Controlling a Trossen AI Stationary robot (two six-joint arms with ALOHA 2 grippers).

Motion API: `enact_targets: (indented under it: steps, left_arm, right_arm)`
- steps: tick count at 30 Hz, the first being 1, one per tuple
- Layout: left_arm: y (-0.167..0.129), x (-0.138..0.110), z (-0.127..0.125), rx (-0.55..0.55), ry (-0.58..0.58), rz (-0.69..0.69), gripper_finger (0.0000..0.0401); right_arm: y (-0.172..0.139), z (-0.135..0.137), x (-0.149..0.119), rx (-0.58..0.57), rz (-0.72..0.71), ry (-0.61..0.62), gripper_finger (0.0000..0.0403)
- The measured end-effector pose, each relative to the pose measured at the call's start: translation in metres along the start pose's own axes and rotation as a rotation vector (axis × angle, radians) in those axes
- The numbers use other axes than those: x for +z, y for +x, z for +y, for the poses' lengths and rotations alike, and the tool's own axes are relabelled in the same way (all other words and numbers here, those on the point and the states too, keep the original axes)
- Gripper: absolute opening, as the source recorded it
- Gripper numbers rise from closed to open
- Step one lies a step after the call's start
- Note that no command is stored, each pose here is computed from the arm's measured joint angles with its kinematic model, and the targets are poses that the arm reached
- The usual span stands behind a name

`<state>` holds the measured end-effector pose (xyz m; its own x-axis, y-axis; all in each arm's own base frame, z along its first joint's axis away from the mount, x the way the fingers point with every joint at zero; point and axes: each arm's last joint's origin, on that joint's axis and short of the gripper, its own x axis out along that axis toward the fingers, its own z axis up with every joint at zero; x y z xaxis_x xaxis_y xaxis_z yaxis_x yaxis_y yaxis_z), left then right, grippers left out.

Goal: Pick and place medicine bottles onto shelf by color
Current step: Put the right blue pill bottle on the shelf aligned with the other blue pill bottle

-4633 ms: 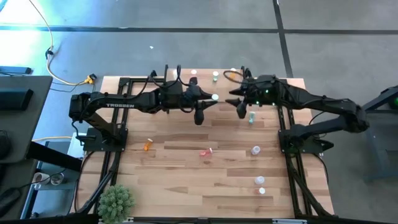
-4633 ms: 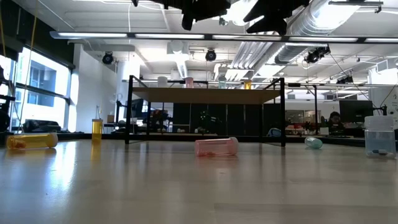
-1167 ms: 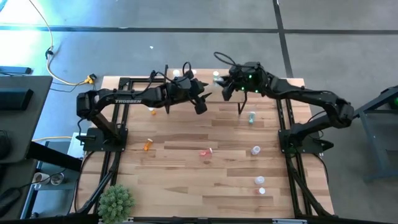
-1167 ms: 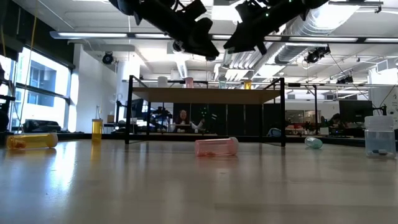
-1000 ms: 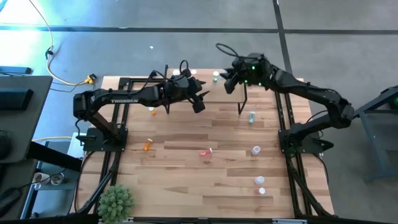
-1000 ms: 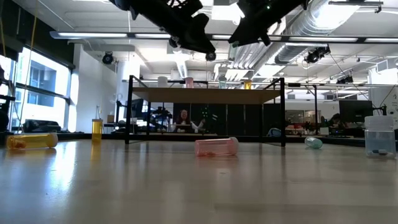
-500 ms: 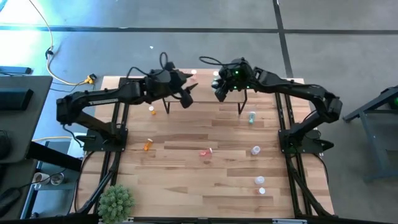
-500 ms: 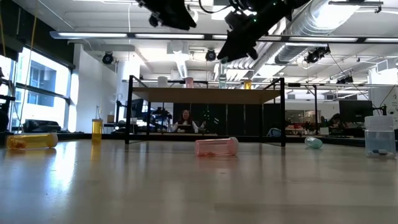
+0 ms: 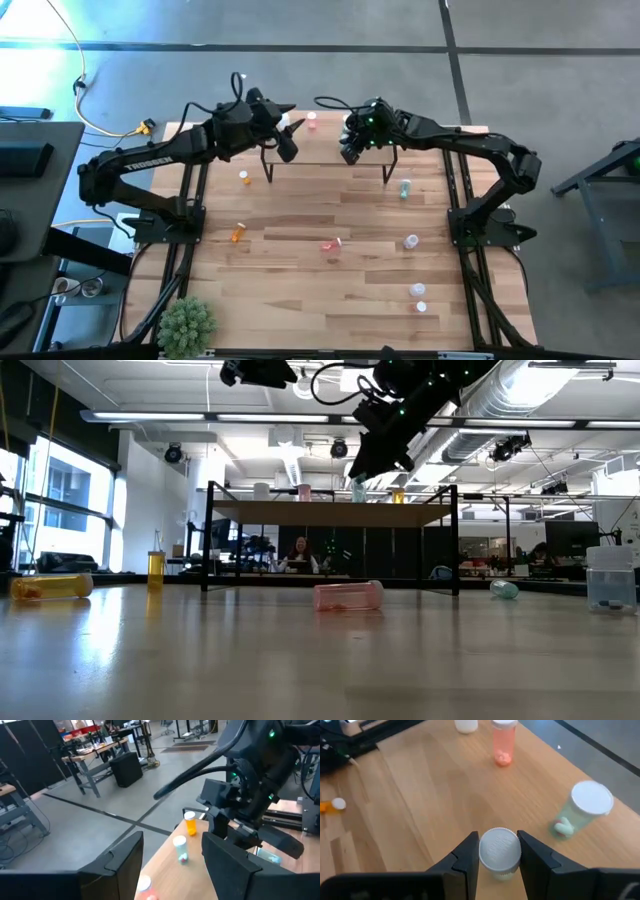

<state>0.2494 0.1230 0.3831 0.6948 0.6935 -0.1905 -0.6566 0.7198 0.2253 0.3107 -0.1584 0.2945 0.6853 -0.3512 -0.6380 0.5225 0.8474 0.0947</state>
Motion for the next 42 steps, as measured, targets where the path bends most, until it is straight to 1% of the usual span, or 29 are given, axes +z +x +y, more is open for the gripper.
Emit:
enact_targets:
  steps: [9,17,24,42]
  left_arm:
    - [0.0005,-0.0022,0.0004,-0.003,0.007,0.02,0.0193]
    - [0.0006,-0.0022,0.0003,-0.004,0.007,0.02,0.0191]
    - [0.0009,-0.0037,0.0,-0.006,0.012,0.033,0.0192]
    - [0.0008,-0.0052,-0.0002,-0.008,0.018,0.048,0.019]
  right_arm:
    - [0.0001,-0.0004,0.0001,-0.01,-0.002,-0.003,0.0099]
    - [0.0013,-0.0004,0.0021,-0.017,-0.024,-0.055,0.0099]
    - [0.0062,-0.0051,0.0012,-0.032,-0.015,-0.057,0.0099]
    - [0.0062,-0.0051,0.0011,-0.03,-0.015,-0.046,0.0099]
